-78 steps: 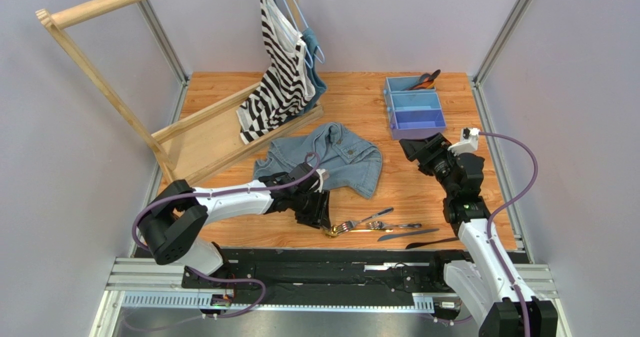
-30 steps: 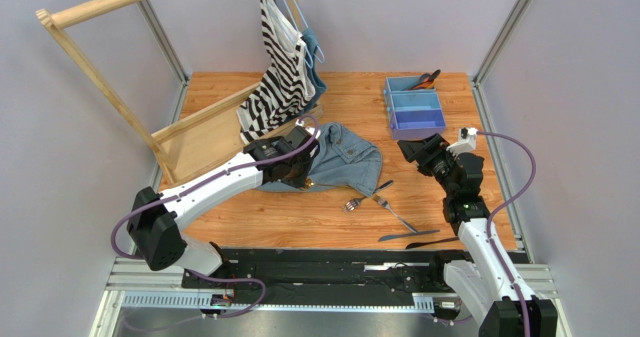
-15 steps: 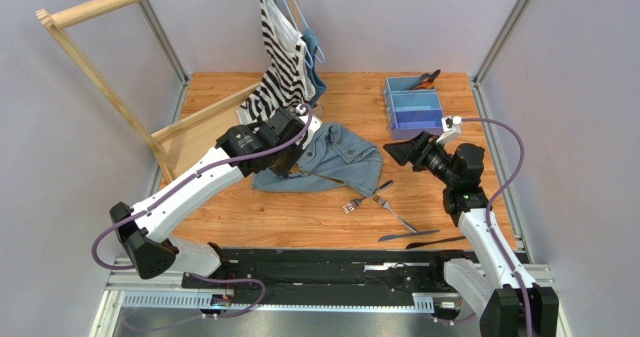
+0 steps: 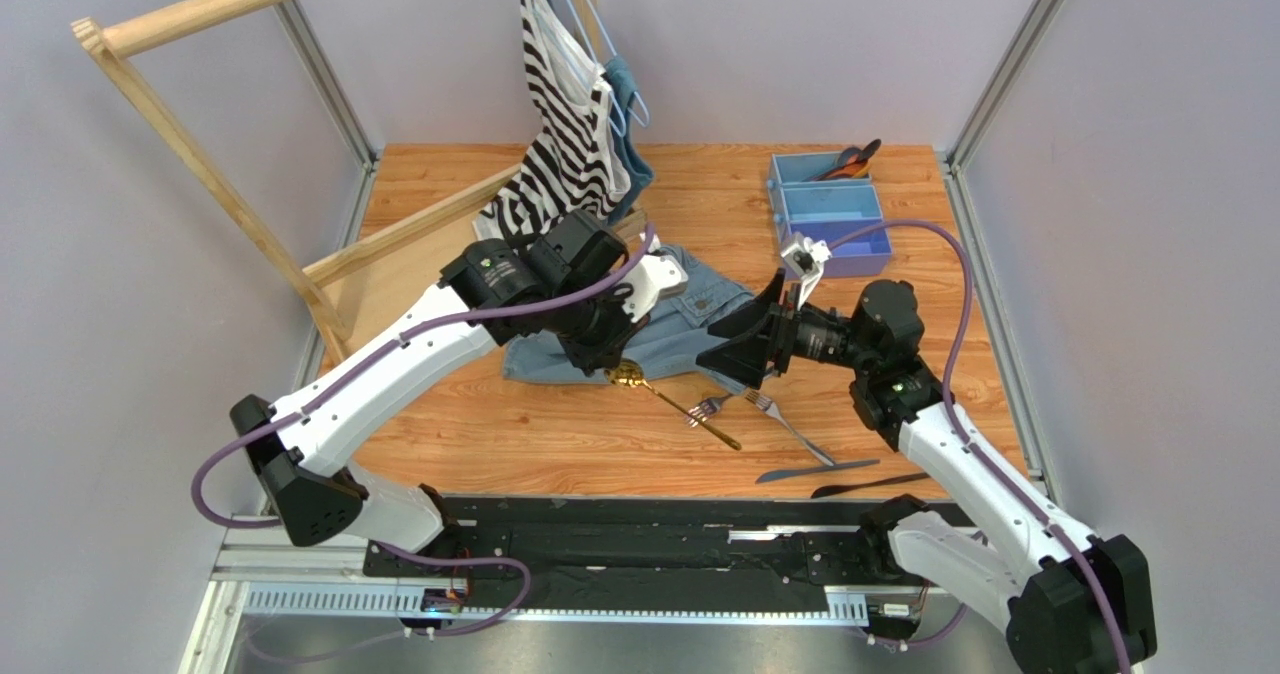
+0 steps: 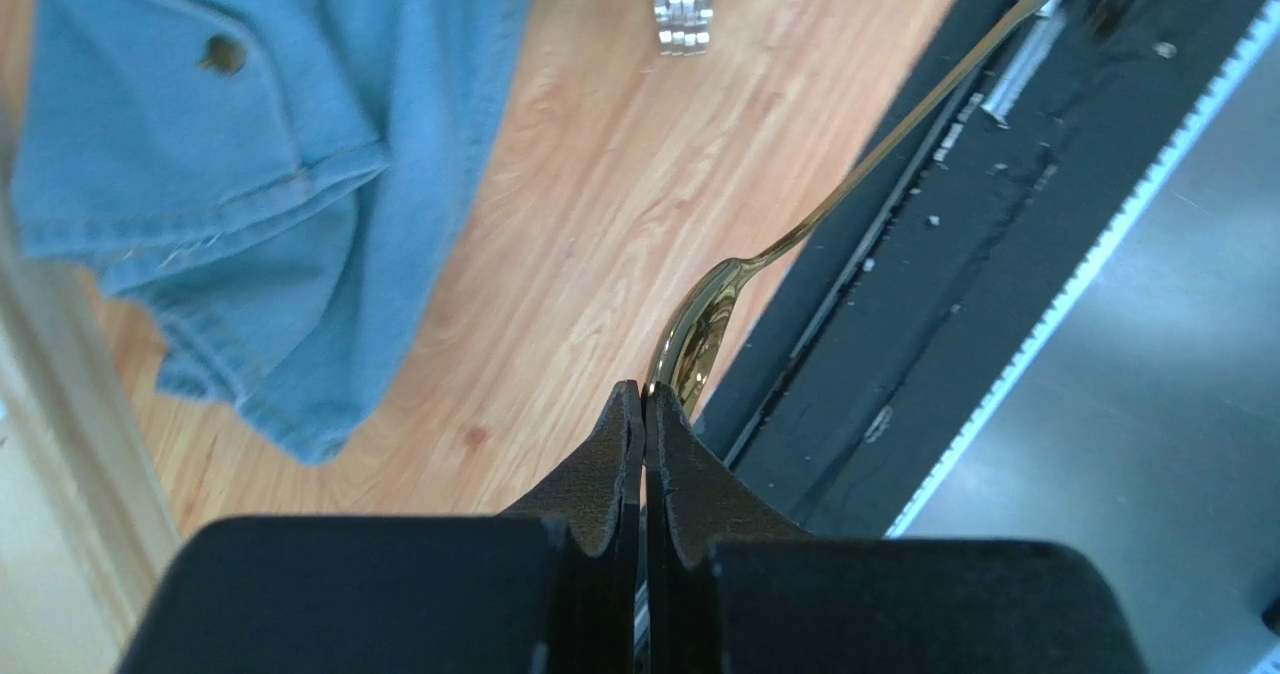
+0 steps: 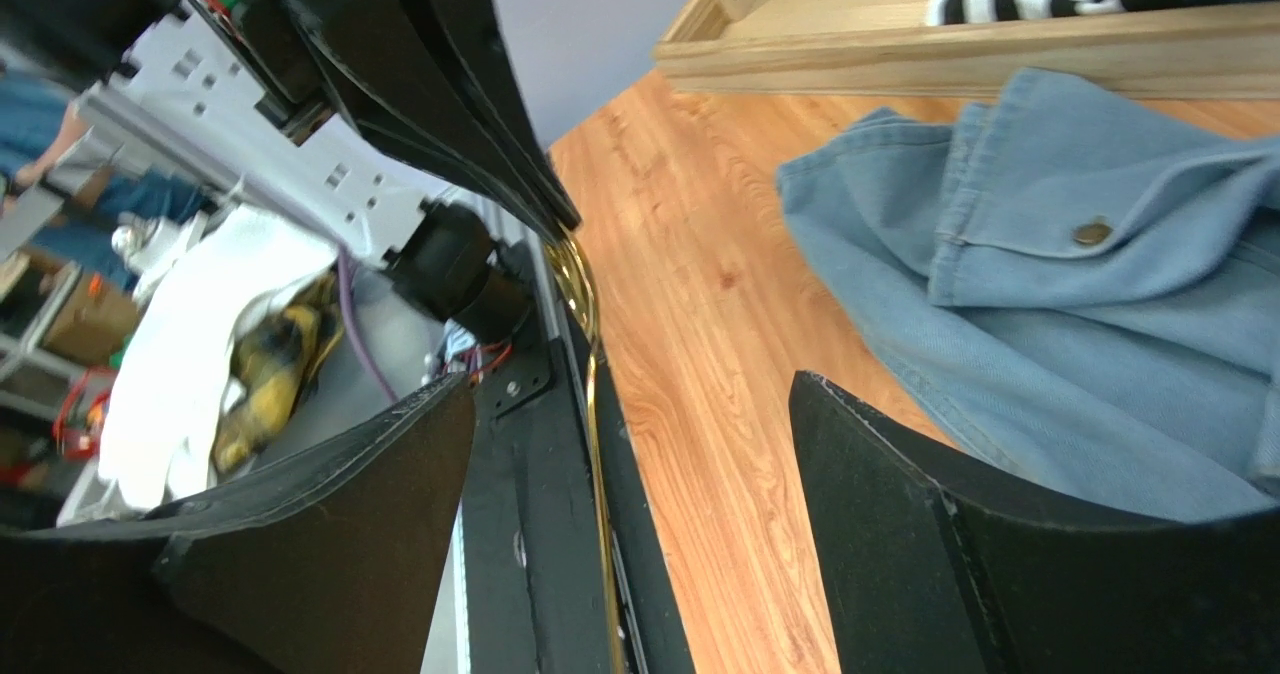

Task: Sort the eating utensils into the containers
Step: Pick up the spoon from the center of the board.

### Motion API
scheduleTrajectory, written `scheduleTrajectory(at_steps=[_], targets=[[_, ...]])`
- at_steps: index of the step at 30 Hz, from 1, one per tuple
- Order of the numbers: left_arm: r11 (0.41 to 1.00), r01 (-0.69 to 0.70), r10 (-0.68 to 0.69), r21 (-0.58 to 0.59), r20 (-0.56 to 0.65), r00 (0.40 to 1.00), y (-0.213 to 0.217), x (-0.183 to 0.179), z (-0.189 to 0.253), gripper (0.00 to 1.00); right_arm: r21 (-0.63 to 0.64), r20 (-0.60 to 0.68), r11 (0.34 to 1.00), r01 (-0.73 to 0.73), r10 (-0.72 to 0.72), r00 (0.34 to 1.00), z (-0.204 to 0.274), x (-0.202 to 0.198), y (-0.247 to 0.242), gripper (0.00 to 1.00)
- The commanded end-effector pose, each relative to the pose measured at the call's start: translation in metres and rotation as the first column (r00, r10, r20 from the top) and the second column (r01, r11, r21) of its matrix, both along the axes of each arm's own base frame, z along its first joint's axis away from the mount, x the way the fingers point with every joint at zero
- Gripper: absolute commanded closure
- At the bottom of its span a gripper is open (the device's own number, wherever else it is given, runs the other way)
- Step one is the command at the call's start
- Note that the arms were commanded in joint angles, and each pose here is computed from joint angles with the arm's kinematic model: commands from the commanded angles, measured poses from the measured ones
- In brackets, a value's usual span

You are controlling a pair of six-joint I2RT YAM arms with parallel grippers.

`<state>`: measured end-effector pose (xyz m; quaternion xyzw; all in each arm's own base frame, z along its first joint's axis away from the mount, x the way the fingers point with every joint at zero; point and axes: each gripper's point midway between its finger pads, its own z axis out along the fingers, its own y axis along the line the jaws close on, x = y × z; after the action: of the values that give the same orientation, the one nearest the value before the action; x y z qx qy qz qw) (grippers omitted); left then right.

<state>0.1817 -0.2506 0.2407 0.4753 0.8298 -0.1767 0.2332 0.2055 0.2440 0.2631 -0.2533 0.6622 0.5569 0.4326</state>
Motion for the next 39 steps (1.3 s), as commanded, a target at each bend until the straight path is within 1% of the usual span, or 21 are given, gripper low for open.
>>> scheduleTrajectory(at_steps=[1, 4, 8, 12, 18, 20, 21, 22, 24, 25, 27, 28, 30, 32, 33, 34, 36, 37, 38, 39], targets=[[0.985, 0.160, -0.163, -0.069, -0.036, 0.986, -0.032, -0.021, 0.011, 1.00, -0.008, 0.152, 0.992, -0.123, 0.122, 0.981, 0.022, -0.014, 0.015, 0.20], [0.981, 0.180, -0.183, -0.075, -0.033, 0.983, -0.040, -0.023, 0.014, 1.00, -0.022, 0.142, 0.988, -0.156, 0.157, 0.977, 0.017, -0.017, 0.022, 0.26], [0.975, 0.178, -0.180, -0.131, -0.005, 0.984, -0.050, -0.021, 0.028, 1.00, -0.031, 0.121, 0.983, -0.179, 0.181, 0.976, 0.010, -0.016, 0.028, 0.34], [0.964, 0.168, -0.161, -0.205, 0.050, 0.986, -0.059, -0.017, 0.046, 1.00, -0.024, 0.105, 0.977, -0.212, 0.214, 0.971, 0.007, -0.018, 0.034, 0.38], [0.958, 0.159, -0.152, -0.237, 0.049, 0.987, -0.066, -0.015, 0.053, 1.00, -0.023, 0.097, 0.968, -0.251, 0.253, 0.963, 0.005, -0.022, 0.044, 0.41], [0.957, 0.162, -0.155, -0.239, 0.046, 0.987, -0.068, -0.015, 0.053, 1.00, -0.025, 0.098, 0.965, -0.262, 0.263, 0.960, 0.005, -0.024, 0.047, 0.46], [0.957, 0.163, -0.156, -0.239, 0.047, 0.987, -0.069, -0.015, 0.053, 1.00, -0.026, 0.091, 0.964, -0.266, 0.268, 0.959, 0.004, -0.024, 0.048, 0.49], [0.957, 0.165, -0.158, -0.239, 0.047, 0.986, -0.069, -0.015, 0.053, 1.00, -0.028, 0.086, 0.962, -0.272, 0.274, 0.958, 0.003, -0.024, 0.049, 0.58], [0.956, 0.166, -0.158, -0.241, 0.052, 0.986, -0.069, -0.014, 0.055, 1.00, -0.032, 0.080, 0.960, -0.279, 0.280, 0.957, 0.002, -0.024, 0.051, 0.69], [0.957, 0.163, -0.154, -0.240, 0.056, 0.986, -0.069, -0.014, 0.056, 1.00, -0.033, 0.076, 0.960, -0.277, 0.279, 0.957, 0.001, -0.023, 0.052, 0.81], [0.960, 0.154, -0.142, -0.232, 0.066, 0.988, -0.067, -0.011, 0.056, 1.00, -0.036, 0.071, 0.961, -0.273, 0.275, 0.959, 0.001, -0.022, 0.052, 0.88], [0.963, 0.147, -0.134, -0.227, 0.073, 0.988, -0.065, -0.010, 0.057, 1.00, -0.038, 0.064, 0.962, -0.270, 0.272, 0.960, -0.001, -0.021, 0.053, 0.94], [0.970, 0.118, -0.099, -0.213, 0.096, 0.990, -0.061, -0.004, 0.058, 1.00, -0.044, 0.057, 0.969, -0.244, 0.246, 0.967, -0.002, -0.016, 0.054, 1.00], [0.975, 0.087, -0.063, -0.206, 0.121, 0.991, -0.056, 0.001, 0.061, 0.83, -0.048, 0.049, 0.972, -0.230, 0.232, 0.972, -0.003, -0.013, 0.053, 1.00], [0.976, 0.075, -0.048, -0.207, 0.134, 0.990, -0.055, 0.004, 0.063, 0.75, -0.053, 0.045, 0.979, -0.196, 0.198, 0.979, -0.004, -0.007, 0.054, 1.00], [0.976, 0.060, -0.031, -0.210, 0.139, 0.990, -0.053, 0.005, 0.064, 0.60, -0.065, 0.019, 0.982, -0.179, 0.180, 0.983, -0.008, -0.004, 0.054, 1.00], [0.973, 0.029, 0.013, -0.230, 0.180, 0.984, -0.049, 0.011, 0.073, 0.48, -0.082, 0.000, 0.988, -0.130, 0.130, 0.992, -0.012, 0.007, 0.054, 1.00], [0.972, 0.014, 0.030, -0.235, 0.184, 0.983, -0.047, 0.012, 0.073, 0.38, -0.095, -0.021, 0.990, -0.105, 0.104, 0.994, -0.015, 0.011, 0.054, 1.00], [0.967, -0.001, 0.059, -0.255, 0.218, 0.974, -0.044, 0.016, 0.081, 0.35, -0.104, -0.039, 0.991, -0.083, 0.079, 0.996, -0.019, 0.016, 0.053, 1.00], [0.966, -0.009, 0.071, -0.259, 0.231, 0.970, -0.042, 0.018, 0.083, 0.34, -0.110, -0.047, 0.993, -0.039, 0.034, 0.998, -0.020, 0.024, 0.052, 1.00]])
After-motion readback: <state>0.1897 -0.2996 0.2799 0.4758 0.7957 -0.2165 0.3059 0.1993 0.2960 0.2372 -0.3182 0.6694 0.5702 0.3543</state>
